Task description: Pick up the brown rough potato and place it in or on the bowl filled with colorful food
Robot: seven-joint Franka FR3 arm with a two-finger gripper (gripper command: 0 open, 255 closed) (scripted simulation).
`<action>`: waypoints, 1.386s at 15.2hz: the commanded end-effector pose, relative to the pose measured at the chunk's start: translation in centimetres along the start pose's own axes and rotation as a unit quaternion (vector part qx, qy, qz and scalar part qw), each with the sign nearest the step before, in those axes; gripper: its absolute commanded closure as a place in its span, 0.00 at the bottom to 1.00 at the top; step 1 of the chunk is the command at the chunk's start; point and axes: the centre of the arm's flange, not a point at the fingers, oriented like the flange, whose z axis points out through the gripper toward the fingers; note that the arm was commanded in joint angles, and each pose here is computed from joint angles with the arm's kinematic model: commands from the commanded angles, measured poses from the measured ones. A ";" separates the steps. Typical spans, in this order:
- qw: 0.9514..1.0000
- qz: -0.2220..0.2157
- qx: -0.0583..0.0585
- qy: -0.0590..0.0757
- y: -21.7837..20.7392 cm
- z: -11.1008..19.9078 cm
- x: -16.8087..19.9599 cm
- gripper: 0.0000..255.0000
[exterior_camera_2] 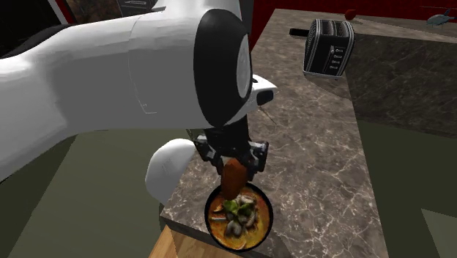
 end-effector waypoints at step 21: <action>1.000 0.000 0.000 0.000 1.2 7.7 -2.6 1.00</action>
